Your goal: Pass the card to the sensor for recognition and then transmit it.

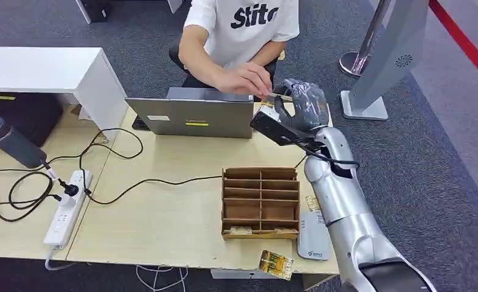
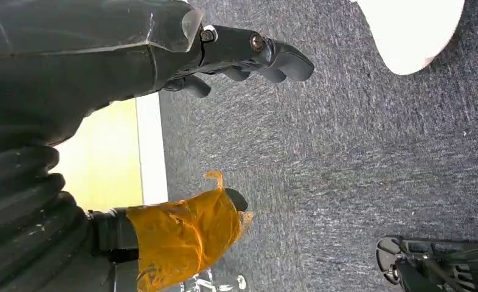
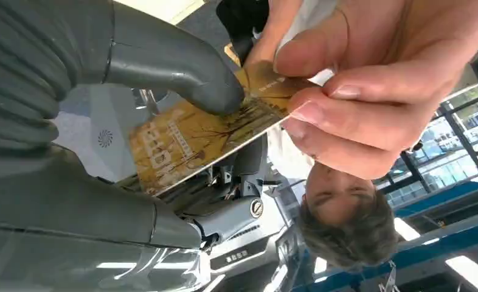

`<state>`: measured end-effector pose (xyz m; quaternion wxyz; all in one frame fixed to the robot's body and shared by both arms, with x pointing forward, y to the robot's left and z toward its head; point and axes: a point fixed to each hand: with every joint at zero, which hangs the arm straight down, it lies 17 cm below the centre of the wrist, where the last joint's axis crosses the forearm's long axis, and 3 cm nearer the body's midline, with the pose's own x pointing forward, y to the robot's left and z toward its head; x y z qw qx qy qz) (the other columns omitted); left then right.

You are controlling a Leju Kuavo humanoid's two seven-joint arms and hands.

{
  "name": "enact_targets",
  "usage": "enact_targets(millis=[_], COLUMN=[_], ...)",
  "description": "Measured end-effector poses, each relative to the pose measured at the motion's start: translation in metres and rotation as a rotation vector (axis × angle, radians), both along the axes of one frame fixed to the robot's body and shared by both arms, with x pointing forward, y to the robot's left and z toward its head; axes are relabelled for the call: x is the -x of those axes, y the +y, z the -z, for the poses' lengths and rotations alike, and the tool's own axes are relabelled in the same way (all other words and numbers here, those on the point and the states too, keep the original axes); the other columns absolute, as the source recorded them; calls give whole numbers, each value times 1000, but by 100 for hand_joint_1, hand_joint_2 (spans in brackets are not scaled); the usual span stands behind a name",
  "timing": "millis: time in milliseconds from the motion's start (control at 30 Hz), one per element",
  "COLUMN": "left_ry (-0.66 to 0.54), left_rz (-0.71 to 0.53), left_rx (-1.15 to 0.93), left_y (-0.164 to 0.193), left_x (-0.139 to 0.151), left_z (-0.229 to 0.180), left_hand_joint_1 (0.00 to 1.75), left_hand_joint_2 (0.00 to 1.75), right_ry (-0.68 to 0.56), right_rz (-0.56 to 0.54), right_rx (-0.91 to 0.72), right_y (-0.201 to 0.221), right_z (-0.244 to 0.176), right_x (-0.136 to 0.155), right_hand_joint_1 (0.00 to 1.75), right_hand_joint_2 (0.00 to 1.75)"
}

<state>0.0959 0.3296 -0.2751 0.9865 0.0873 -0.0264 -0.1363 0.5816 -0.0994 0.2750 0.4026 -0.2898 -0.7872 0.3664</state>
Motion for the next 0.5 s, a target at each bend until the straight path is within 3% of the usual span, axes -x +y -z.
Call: enact_targets(millis=[333, 500], left_ry=[1, -1], left_rz=[-2, -51], left_rx=[0, 12], left_y=[0, -1], left_x=[2, 12], left_z=[0, 2], left_hand_joint_1=[0, 0], left_hand_joint_2=[175, 175], right_ry=[-37, -92], right_rz=[-9, -45], right_rx=[-27, -99], right_y=[-2, -7], right_z=[-5, -7], right_x=[4, 26], right_hand_joint_1=[175, 175], right_hand_joint_2=[175, 175])
